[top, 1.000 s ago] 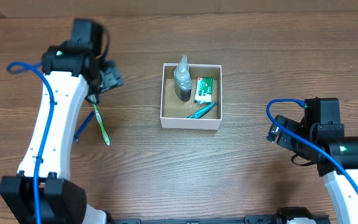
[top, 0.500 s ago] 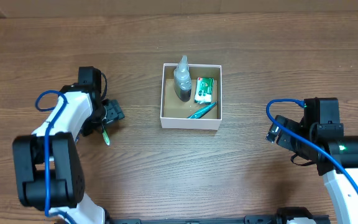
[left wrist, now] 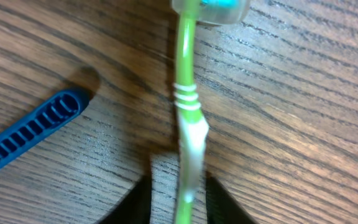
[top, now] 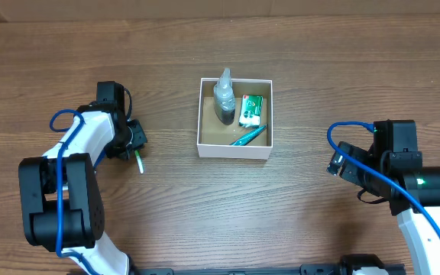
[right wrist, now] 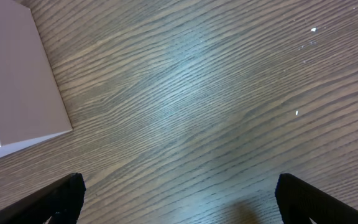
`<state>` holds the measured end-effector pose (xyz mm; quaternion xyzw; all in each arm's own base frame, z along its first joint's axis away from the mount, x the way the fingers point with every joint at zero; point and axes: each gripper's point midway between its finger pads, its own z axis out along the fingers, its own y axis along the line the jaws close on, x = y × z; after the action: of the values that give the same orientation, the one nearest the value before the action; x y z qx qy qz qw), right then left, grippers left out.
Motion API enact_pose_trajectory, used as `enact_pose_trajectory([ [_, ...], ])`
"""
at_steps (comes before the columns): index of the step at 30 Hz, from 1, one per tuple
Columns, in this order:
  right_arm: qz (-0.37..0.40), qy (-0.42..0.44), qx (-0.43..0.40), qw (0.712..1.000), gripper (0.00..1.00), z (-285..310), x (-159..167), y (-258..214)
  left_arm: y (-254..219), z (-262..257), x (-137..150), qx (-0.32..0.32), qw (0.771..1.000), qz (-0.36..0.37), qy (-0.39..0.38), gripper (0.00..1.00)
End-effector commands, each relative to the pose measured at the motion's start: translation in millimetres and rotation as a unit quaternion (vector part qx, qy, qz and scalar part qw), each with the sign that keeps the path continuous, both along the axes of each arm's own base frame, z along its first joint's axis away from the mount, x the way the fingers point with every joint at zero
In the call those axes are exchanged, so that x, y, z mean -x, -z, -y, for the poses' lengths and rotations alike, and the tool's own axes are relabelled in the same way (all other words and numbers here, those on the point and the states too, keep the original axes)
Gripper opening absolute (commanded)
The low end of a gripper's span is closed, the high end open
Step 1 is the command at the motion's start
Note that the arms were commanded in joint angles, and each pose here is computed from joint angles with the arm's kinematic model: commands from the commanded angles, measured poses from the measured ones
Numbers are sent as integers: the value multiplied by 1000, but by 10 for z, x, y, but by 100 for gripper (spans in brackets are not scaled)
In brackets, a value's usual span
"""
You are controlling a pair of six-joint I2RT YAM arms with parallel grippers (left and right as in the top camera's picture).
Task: Pack container
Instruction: 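Grasp the green toothbrush with the left gripper, then place the toothbrush into the white box and release it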
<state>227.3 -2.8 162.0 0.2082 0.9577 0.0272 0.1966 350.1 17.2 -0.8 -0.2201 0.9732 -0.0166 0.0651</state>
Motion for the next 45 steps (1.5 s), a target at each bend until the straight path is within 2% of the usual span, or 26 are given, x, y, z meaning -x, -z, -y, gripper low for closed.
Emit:
enact_pose_trajectory([
  [1,0,0,1,1000,100,10,3,10,98,30,84,13,1000,-21,1,17],
  [5,0,0,1,1000,100,10,3,9,95,33,90,13,1000,-22,1,4],
  [8,0,0,1,1000,100,10,2,10,-86,39,45,13,1000,-11,2,4],
  [11,0,0,1,1000,100,10,2,10,-584,102,-167,8,999,49,21,4],
  [14,0,0,1,1000,100,10,2,10,-1432,375,-381,3,985,156,72,4],
  [16,0,1,2,1000,100,11,1,8,-1966,730,-407,2,964,226,138,4],
  [17,0,1,2,1000,100,11,1,9,-2264,1061,-361,2,944,267,195,4],
  [19,0,0,1,1000,100,10,1,9,-2456,1510,-253,-9,911,301,280,4],
  [23,0,0,1,1000,100,10,0,9,-2299,2375,24,-35,841,298,450,4],
  [26,1,1,1,1000,100,10,-2,8,-1963,2782,119,-44,801,270,532,4],
  [27,1,0,1,1000,100,10,-1,8,-1799,2883,110,-46,795,257,548,4],
  [30,-1,0,1,1000,100,10,5,10,-1406,2987,-22,-48,801,231,551,4],
  [32,-2,0,1,1000,100,10,9,12,-1194,2962,-134,-43,821,216,527,7],
  [36,-2,0,1,1000,100,10,12,14,-1167,2829,-259,-63,833,213,507,29],
  [38,-2,0,1,1000,100,10,12,13,-1338,2795,-307,-73,834,222,500,45],
  [40,-2,0,1,1000,100,10,12,13,-1620,2763,-297,-73,840,226,488,45],
  [43,-2,0,1,1000,100,10,10,13,-2082,2407,-284,-109,887,232,385,28],
  [45,-1,1,1,1000,100,10,6,10,-2385,1933,-243,-134,925,242,260,33],
])
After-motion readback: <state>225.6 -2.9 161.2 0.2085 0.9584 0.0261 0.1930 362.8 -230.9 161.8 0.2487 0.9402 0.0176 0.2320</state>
